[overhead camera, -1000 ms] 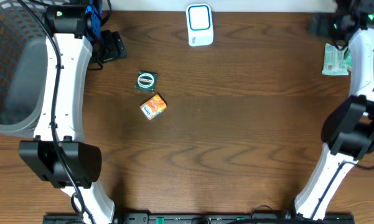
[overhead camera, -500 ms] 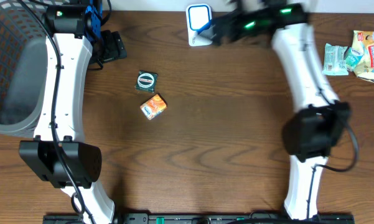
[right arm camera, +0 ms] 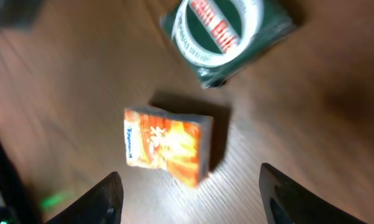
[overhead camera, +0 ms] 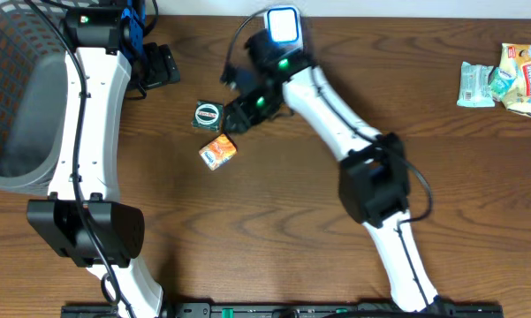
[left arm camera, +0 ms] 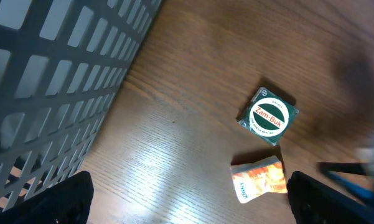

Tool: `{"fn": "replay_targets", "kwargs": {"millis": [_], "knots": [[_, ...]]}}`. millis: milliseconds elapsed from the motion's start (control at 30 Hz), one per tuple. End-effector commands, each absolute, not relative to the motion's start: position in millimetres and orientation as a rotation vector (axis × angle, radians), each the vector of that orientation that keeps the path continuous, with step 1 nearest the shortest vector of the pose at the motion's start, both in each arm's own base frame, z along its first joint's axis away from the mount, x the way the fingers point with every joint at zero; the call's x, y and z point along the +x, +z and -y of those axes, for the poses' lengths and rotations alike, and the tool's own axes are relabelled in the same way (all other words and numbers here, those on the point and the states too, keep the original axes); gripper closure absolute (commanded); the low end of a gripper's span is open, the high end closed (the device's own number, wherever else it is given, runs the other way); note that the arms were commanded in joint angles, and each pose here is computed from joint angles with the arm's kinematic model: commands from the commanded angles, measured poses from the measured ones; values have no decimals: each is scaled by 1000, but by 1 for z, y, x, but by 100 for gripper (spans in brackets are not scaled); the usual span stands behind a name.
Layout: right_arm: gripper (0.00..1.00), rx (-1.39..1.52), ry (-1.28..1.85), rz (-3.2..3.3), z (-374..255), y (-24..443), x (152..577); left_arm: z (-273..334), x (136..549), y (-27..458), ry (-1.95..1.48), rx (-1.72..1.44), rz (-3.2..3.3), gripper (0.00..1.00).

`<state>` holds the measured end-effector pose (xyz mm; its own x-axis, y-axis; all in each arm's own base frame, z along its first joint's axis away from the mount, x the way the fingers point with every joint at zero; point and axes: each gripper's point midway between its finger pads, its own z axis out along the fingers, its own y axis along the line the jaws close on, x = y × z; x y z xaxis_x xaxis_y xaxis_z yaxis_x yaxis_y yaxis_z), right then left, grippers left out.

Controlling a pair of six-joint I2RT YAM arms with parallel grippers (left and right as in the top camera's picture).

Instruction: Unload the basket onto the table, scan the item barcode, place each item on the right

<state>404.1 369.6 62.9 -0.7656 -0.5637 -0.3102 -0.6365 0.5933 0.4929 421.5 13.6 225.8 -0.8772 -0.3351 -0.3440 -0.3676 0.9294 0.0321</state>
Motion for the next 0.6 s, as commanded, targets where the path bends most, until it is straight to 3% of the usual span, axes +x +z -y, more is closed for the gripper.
{"fn": "replay_targets", "kwargs": {"millis": [0, 167, 300, 467, 567], "knots": [[37, -1079, 889, -2718, -380, 34, 394, -16, 421, 220, 162, -510, -2768, 2], [39, -1090, 860, -2741, -383, 15, 392, -16, 421, 220, 162, -509, -2768, 2], [45, -921, 499, -2897, -340, 1, 407, -16, 421, 220, 162, -510, -2768, 2], [60, -755, 222, -3011, -285, 23, 411, -16, 421, 220, 162, -510, -2768, 2], [59, -684, 106, -3053, -256, 45, 407, -16, 421, 220, 162, -510, -2768, 2]]}}
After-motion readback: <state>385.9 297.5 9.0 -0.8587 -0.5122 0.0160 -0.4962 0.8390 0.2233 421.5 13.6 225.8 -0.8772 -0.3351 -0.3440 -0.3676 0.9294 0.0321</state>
